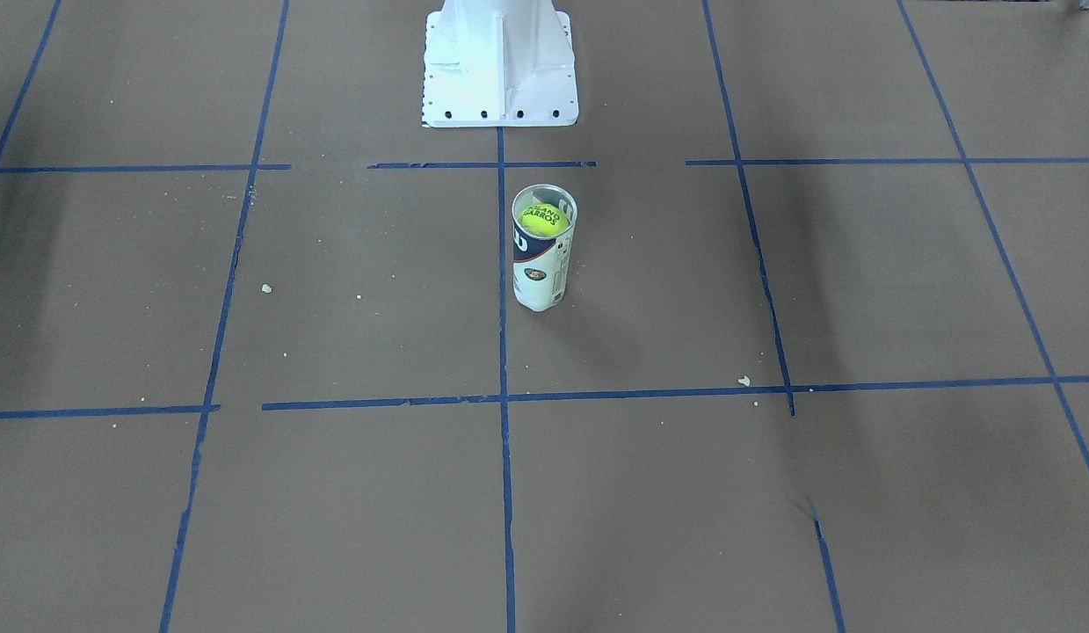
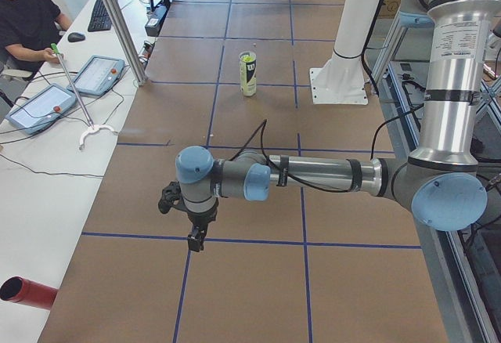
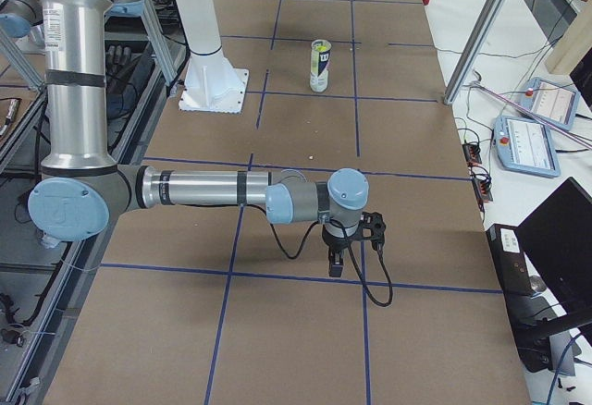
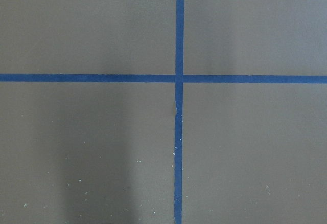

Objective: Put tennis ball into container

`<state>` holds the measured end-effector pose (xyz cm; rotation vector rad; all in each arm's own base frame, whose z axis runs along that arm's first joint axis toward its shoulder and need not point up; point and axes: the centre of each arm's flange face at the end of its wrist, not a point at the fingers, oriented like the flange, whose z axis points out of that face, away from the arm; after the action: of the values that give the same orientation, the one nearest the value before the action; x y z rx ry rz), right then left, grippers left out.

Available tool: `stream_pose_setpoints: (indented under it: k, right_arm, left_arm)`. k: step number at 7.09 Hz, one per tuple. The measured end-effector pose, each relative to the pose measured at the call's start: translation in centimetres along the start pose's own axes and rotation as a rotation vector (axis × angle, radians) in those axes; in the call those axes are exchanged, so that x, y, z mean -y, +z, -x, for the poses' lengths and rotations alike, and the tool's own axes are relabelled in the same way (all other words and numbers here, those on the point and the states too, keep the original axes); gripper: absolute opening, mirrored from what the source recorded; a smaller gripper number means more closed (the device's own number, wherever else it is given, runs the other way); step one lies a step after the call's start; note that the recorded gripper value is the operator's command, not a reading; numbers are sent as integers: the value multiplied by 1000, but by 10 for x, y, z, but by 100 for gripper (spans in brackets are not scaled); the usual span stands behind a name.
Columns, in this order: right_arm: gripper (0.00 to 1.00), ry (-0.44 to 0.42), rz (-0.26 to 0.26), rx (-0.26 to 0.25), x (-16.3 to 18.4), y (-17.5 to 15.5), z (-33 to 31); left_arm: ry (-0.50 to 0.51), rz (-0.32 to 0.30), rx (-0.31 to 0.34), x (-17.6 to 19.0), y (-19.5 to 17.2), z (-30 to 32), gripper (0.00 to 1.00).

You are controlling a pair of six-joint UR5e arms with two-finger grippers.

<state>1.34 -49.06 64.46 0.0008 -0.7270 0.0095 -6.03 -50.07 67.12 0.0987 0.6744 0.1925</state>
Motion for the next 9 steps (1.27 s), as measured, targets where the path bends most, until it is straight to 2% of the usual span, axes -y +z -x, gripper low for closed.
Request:
stream_pose_setpoints:
  k: [2,5,7,9]
  right_arm:
    - [100,0,0,0,0,0,0]
    - [100,0,0,0,0,0,0]
    - [100,0,0,0,0,0,0]
    - [100,0,0,0,0,0,0]
  left_arm:
    - [-43,36,-60,-24,24,12,100]
    - [-146,110,-172,-26,26,3,100]
    - [-240,114,-181,-20,24,0,100]
    - [-240,82,-177,-16,21,-2,100]
